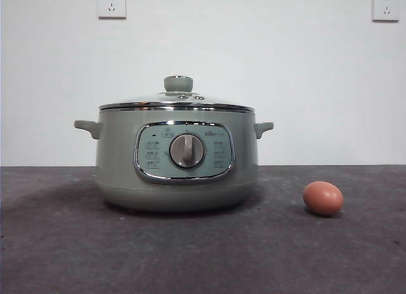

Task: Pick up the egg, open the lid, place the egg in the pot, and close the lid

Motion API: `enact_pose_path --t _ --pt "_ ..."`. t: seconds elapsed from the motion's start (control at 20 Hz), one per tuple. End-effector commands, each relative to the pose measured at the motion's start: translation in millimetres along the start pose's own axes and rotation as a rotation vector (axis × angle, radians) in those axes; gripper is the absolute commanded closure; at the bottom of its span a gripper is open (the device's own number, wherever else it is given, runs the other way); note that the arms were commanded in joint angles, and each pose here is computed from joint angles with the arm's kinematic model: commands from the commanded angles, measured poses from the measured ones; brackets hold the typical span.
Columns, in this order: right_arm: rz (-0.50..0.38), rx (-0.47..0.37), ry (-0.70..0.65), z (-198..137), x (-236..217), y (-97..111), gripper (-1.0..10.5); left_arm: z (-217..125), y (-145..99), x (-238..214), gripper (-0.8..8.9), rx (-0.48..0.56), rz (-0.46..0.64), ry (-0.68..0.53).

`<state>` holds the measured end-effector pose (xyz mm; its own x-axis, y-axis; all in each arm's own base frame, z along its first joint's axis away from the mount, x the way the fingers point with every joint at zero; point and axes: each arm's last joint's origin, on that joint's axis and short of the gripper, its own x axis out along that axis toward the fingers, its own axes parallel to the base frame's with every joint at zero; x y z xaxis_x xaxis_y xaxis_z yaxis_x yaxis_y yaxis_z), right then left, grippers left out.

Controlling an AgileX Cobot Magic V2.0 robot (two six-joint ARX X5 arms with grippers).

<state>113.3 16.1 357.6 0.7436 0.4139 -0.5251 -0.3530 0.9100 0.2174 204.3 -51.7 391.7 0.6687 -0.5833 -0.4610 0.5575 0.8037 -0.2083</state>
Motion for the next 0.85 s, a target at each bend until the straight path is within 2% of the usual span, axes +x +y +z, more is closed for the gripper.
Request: enact_pose_path --t 0.05,0.35,0.6,0.85 --pt "0.001 -0.01 0.011 2 3 -1 3.8 17 0 27 2.47 0.08 -0.004 0.036" --pt "0.002 -0.008 0.061 0 9 -4 3.8 45 -11 105 2.47 0.213 0.028 0.14" --pt "0.001 -0.004 0.073 -1 9 -4 3.8 41 -11 164 2.47 0.237 -0.015 0.21" --pt "0.002 -0.002 0.085 -2 9 -4 3.8 27 -3 196 2.47 0.224 -0.023 0.266"
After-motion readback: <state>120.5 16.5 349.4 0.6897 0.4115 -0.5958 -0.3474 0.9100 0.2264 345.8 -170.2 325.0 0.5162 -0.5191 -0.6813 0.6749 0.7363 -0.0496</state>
